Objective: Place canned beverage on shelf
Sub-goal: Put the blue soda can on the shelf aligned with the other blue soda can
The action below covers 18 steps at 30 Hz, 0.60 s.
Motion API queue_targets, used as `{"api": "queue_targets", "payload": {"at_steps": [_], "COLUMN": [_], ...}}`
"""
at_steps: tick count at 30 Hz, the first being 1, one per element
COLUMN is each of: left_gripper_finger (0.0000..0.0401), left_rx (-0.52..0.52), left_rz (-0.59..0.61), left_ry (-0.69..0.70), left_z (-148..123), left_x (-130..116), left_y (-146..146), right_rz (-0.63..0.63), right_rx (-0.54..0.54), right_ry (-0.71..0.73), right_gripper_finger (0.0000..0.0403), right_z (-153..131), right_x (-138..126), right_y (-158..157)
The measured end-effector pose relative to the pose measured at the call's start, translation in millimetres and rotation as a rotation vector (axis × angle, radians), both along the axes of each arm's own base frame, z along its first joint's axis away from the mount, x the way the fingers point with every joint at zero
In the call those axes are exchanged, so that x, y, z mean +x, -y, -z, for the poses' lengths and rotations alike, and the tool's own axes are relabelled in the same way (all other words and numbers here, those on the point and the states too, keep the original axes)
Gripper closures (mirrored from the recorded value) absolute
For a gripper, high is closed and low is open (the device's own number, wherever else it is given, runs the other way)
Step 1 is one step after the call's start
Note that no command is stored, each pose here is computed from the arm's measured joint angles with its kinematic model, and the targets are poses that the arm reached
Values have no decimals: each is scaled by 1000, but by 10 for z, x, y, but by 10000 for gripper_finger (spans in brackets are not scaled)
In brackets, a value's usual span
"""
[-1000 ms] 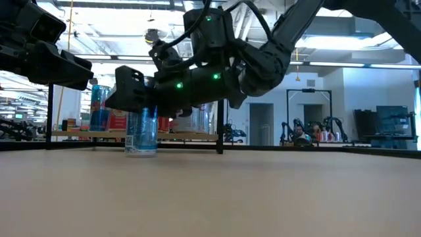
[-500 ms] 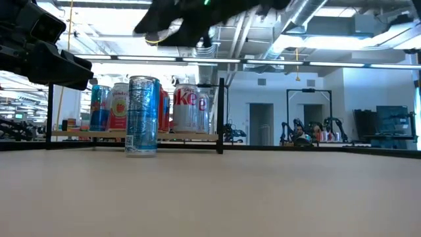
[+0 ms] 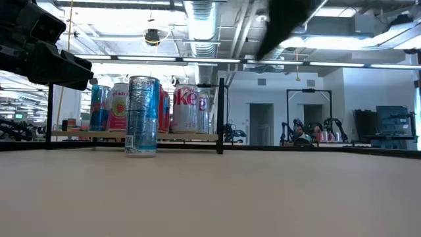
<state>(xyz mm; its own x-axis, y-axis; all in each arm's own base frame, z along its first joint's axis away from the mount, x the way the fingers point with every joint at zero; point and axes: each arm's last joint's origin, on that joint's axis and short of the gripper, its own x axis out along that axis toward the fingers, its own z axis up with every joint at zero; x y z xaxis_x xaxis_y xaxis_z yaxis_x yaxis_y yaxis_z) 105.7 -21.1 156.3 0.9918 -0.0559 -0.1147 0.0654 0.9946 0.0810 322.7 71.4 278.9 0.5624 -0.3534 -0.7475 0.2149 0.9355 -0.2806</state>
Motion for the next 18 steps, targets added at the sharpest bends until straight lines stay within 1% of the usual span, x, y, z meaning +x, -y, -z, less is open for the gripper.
{"api": "queue_targets", "payload": {"at_steps": [1, 2, 5, 8, 10, 12, 16, 18], "left_gripper_finger": [401, 401, 401, 401, 401, 401, 401, 401], "left_rx": [-16, -53, -259, -472, -569, -628, -632, -648], "left_rz": [-2, -5, -11, -34, -46, -53, -51, -54], "left_ry": [0, -3, -17, -34, -41, -45, -47, -48], "left_z": [-1, 0, -1, 1, 2, 2, 3, 4], "left_x": [0, 0, 0, -1, -1, -1, -1, -1], "left_y": [0, 0, 6, 6, 6, 6, 7, 6], "right_rz": [27, 63, 191, 292, 359, 407, 451, 459], "right_rx": [-23, -53, -124, -160, -177, -167, -147, -195], "right_ry": [-22, -28, 31, 163, 273, 368, 498, 512], "right_gripper_finger": [39, 41, 48, 61, 79, 104, 164, 199], "right_z": [58, 128, 370, 607, 731, 873, 1141, 1233], "right_x": [-95, -180, -415, -577, -654, -730, -869, -913], "right_y": [16, 48, 188, 338, 426, 489, 536, 574]}}
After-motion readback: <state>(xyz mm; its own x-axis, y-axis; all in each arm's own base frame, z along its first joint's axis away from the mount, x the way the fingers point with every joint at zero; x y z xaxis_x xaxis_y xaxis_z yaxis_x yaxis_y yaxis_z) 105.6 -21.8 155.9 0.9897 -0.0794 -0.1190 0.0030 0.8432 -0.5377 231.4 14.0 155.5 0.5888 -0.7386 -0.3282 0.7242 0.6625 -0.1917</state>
